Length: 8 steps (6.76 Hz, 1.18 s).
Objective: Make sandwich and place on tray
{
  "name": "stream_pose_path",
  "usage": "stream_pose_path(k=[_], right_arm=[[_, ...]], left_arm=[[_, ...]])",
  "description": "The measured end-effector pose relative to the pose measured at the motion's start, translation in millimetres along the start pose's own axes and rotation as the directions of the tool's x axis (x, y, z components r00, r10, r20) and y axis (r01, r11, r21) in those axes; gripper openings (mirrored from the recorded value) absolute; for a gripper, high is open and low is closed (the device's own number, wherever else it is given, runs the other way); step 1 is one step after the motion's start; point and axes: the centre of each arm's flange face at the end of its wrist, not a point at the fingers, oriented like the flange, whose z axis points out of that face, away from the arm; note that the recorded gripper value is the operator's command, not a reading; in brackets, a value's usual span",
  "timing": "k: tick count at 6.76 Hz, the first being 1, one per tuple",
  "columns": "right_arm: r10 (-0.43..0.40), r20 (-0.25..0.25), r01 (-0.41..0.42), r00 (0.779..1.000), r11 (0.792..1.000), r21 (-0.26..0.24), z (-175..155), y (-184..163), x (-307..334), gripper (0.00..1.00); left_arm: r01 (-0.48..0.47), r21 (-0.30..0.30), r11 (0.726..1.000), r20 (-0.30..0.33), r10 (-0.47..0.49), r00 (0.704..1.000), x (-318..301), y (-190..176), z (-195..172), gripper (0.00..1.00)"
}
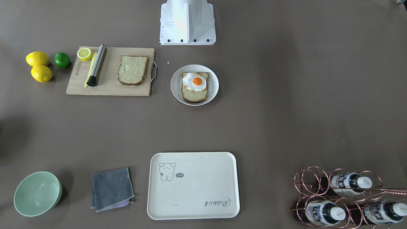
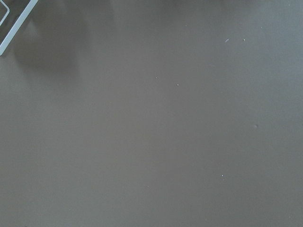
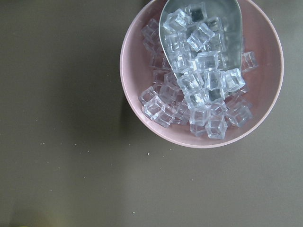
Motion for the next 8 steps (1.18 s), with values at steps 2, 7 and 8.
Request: stream_pose_path(k=[2,7,8], right_arm=[[0.004,0.000,-0.004,1.000,1.000,-0.008,3.3,5.7,2.8,1.00],[-0.025,0.023,0.025,0.999,1.000,-0.014,7.1,12.4,3.7,1.00],[-0.028,0.023,0.028,0.999,0.999,-0.015,7.6,12.6,3.9,1.00]], left_arm=[[0.008,0.000,1.000,-0.004,-0.008,1.000,3.8,7.9,-2.8,0.98],[-0.014,0.020,1.000,-0.003,0.014,1.000,8.3,14.8,-6.4,0.97],[-0.016,0.020,1.000,-0.005,0.016,1.000,8.4,15.8,-6.3,0.95]])
